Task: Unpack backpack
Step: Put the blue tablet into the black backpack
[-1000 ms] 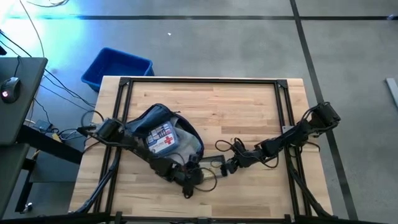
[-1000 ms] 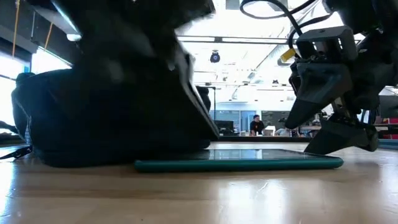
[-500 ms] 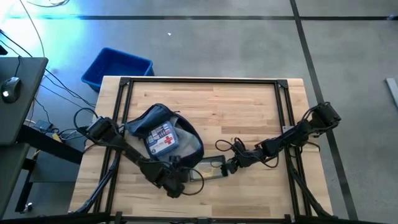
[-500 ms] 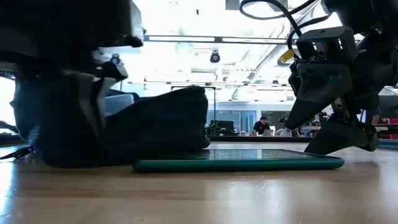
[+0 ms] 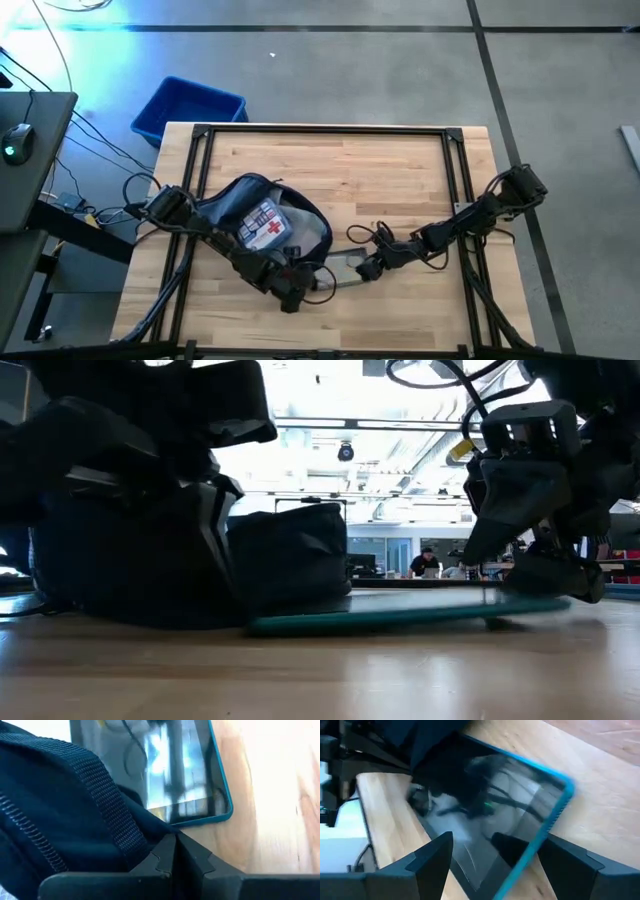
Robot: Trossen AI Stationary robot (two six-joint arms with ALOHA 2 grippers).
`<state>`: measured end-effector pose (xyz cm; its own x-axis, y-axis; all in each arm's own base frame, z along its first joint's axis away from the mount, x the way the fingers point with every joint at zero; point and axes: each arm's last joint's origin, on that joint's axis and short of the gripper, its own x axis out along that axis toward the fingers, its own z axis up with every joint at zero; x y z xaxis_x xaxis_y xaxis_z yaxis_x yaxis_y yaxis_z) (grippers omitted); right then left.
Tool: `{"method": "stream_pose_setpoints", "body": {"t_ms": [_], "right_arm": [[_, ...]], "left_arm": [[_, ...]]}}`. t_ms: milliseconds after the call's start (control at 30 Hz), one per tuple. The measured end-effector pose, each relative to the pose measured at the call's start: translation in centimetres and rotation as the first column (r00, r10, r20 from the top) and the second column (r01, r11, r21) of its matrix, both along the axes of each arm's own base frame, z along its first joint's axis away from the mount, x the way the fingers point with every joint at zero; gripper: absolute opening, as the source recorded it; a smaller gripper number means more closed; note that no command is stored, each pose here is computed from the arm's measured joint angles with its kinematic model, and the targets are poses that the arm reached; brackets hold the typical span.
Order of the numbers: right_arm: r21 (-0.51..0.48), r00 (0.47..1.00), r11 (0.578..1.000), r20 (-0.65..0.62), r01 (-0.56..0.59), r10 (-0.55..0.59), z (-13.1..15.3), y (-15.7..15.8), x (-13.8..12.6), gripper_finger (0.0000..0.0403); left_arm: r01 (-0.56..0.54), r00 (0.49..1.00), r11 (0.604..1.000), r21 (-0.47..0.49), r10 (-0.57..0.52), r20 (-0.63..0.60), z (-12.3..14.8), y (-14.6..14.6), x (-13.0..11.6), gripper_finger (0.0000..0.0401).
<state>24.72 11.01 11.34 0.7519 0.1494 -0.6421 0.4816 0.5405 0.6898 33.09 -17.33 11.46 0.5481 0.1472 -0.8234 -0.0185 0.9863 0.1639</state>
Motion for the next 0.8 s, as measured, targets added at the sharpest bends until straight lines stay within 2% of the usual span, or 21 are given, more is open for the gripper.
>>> {"method": "stream_pose_setpoints", "body": {"t_ms": [233, 333, 467, 667, 800], "right_arm": [[0.026, 0.992, 0.999, 0.123, -0.036, 0.032, 1.2, 0.4, 0.8, 0.0267], [0.015, 0.994, 0.999, 0.101, -0.036, 0.034, 1.0, 0.4, 0.6, 0.0250], [0.008, 0.998, 1.000, 0.050, -0.028, 0.027, 0.6, 0.3, 0.3, 0.0183], [0.022, 0.996, 0.997, 0.054, -0.077, 0.075, 1.2, 1.0, 0.0, 0.0026], [0.016, 0.993, 0.994, 0.052, -0.110, 0.109, 2.5, 1.0, -0.9, 0.0018]], "left_arm": [[-0.007, 0.998, 1.000, 0.013, 0.007, 0.055, -0.9, 0.3, 1.1, 0.0000], [-0.005, 0.999, 1.000, 0.013, 0.004, 0.049, -1.0, 0.3, 1.0, 0.0000], [0.001, 0.999, 1.000, 0.013, -0.002, 0.048, -0.8, 0.1, 0.9, 0.0000], [0.058, 0.996, 0.998, -0.001, -0.057, 0.075, 1.6, -1.6, -0.7, 0.0000], [0.101, 0.986, 0.994, -0.038, -0.095, 0.135, 5.8, -3.4, -1.8, 0.0000]]}}
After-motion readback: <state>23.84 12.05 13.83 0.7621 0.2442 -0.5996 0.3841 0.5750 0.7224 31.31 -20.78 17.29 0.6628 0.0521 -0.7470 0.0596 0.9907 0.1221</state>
